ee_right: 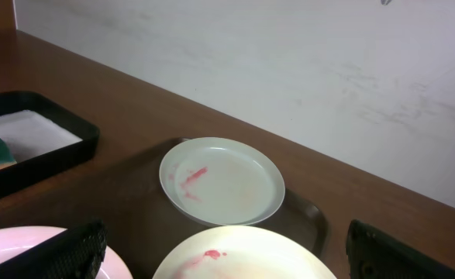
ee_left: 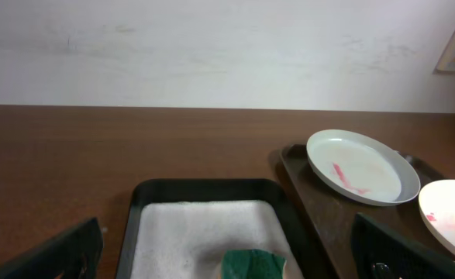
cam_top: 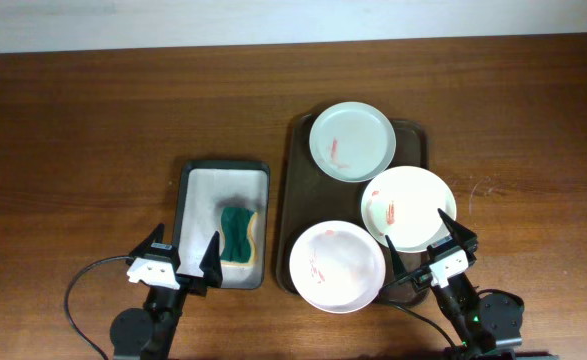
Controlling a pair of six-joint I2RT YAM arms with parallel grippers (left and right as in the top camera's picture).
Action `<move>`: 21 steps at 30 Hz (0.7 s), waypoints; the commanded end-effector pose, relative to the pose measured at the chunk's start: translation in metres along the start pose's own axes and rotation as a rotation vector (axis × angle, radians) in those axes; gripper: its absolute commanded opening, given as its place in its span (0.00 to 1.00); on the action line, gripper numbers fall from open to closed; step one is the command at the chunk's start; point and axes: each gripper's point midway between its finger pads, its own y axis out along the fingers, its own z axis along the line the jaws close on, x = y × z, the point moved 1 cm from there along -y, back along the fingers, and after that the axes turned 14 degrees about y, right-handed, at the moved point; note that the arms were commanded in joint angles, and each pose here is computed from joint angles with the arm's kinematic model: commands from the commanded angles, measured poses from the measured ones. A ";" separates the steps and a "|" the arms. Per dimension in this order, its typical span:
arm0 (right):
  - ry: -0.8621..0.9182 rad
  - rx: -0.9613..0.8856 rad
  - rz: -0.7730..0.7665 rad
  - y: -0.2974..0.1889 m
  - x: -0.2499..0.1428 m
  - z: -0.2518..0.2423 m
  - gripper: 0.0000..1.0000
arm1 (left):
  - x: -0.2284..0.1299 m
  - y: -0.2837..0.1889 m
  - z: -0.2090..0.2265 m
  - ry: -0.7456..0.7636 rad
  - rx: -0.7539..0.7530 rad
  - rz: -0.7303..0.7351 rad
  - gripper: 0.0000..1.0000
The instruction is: Clean dirty plates on tray and stack at the side
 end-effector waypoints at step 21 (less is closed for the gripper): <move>0.006 -0.014 0.005 0.000 -0.003 -0.003 0.99 | -0.006 -0.002 0.020 0.041 0.123 0.030 1.00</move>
